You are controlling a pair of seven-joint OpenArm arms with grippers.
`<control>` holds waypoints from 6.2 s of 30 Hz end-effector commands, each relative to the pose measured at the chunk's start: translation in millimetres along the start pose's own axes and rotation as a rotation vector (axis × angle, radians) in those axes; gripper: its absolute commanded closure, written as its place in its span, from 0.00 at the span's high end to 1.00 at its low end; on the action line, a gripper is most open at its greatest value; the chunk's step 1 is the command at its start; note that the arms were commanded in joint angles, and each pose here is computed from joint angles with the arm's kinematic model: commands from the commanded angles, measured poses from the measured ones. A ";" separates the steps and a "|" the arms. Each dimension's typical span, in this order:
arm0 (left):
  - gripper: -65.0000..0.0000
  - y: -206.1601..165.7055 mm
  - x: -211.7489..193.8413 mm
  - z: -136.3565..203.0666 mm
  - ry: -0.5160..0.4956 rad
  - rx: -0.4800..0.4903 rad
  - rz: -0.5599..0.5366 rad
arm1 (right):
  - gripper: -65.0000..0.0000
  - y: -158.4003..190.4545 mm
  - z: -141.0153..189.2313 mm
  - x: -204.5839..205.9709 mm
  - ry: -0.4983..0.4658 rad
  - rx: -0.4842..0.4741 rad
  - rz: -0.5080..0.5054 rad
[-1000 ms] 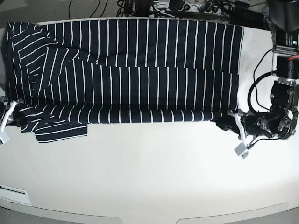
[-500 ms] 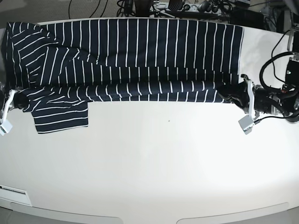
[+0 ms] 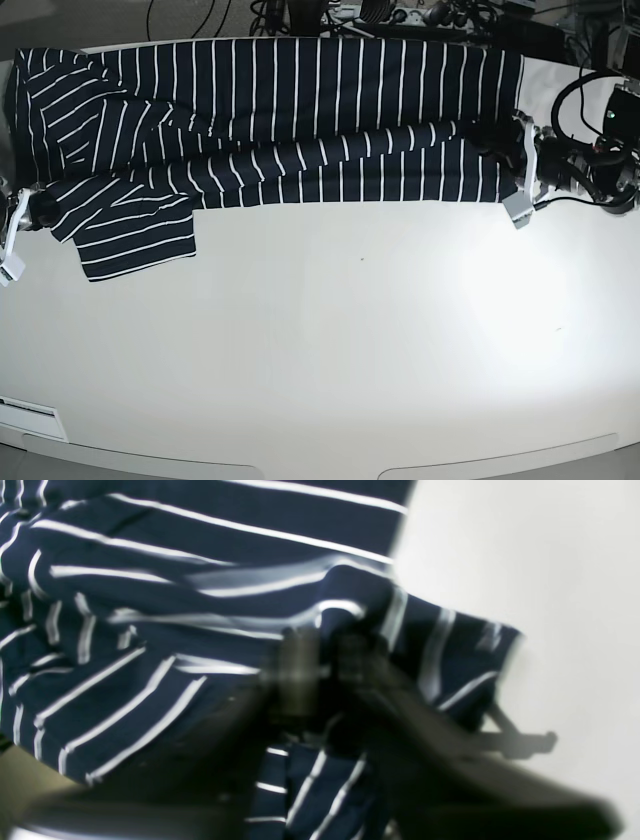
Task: Fold the T-shirt properly
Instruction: 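Press and smooth the folded hem with both grippers along the strip, then push the shirt's end with the left gripper toward the right gripper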
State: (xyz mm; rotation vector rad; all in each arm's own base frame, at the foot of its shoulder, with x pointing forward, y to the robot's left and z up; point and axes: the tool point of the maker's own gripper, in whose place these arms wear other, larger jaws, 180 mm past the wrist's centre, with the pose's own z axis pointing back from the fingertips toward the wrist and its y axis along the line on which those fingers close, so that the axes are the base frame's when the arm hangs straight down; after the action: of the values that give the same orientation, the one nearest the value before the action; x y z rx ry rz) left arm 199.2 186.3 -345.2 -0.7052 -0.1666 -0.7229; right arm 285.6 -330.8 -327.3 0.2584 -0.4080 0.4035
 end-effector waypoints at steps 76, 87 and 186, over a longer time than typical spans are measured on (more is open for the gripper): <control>0.56 -5.5 -0.6 0.0 -0.060 -0.017 0.018 | 0.00 169.4 39.6 -71.4 0.051 0.329 0.225; 0.56 -5.5 -0.7 -0.1 -0.060 -0.017 0.019 | 0.27 120.0 34.0 -96.4 0.214 0.071 0.289; 0.55 -6.6 57.6 -105.3 -0.526 0.063 0.531 | 0.55 -48.7 139.1 -38.8 -0.359 -0.975 -0.268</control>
State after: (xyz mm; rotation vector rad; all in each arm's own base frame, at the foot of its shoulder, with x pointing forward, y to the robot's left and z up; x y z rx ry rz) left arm 247.2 84.5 -380.9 -0.8650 -0.5695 -0.0098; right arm 221.3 -427.5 -247.1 -0.5364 -0.8137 -0.1569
